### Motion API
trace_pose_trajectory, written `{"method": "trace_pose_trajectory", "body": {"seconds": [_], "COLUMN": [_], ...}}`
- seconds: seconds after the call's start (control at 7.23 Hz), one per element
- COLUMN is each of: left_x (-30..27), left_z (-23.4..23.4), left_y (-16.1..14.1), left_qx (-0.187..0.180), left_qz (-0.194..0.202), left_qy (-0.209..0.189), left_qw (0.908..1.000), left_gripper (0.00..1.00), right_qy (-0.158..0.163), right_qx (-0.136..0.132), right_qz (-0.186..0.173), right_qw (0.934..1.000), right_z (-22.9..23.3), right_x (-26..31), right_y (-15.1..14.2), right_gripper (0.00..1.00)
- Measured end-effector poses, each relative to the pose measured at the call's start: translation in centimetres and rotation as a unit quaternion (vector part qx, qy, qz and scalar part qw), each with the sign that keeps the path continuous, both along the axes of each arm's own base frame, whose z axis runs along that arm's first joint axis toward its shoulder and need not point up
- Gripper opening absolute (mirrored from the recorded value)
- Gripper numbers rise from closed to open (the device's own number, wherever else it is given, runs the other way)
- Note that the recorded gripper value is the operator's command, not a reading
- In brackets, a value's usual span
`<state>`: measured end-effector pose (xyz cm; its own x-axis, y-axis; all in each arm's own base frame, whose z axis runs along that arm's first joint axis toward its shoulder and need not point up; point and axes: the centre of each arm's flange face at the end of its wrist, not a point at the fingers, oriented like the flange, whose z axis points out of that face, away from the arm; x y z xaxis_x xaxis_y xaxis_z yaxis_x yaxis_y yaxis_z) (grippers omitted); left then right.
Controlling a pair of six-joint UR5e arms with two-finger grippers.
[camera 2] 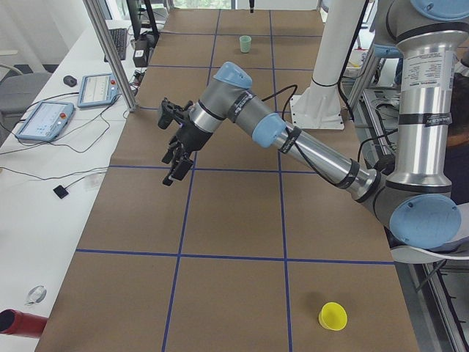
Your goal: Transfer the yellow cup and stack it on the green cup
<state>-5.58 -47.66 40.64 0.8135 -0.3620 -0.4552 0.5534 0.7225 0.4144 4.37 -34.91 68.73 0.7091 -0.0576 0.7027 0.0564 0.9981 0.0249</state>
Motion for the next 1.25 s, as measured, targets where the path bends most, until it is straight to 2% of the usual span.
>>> {"method": "trace_pose_trajectory", "body": {"seconds": [0.14,0.28,0.55,0.83,0.97,1.25], "left_x": [0.7,0.8,0.4,1.6,2.8,4.9], "left_z": [0.3,1.1,4.2,7.8,9.4,13.0], "left_y": [0.5,1.1,2.9,5.0,6.2,9.1], "left_qx": [-0.033,-0.066,-0.128,-0.187,-0.218,-0.278], "left_qz": [-0.057,-0.114,-0.206,-0.277,-0.311,-0.379], "left_qy": [-0.030,-0.064,-0.119,-0.156,-0.172,-0.215], "left_qw": [0.9974,0.9893,0.9627,0.9295,0.9089,0.8561], "left_gripper": [1.00,1.00,1.00,1.00,1.00,1.00], "right_qy": [0.000,0.000,0.000,0.000,0.000,0.000], "right_qx": [-0.001,-0.003,-0.005,-0.006,-0.007,-0.011], "right_qz": [0.000,0.000,0.000,0.000,0.000,0.000], "right_qw": [1.0000,1.0000,1.0000,1.0000,1.0000,0.9999], "right_z": [0.1,0.2,0.4,0.4,0.4,0.7], "right_x": [0.0,0.0,0.0,0.0,0.0,0.0], "right_y": [0.1,0.2,0.4,0.5,0.6,0.9], "right_gripper": [1.00,1.00,1.00,1.00,1.00,1.00]}}
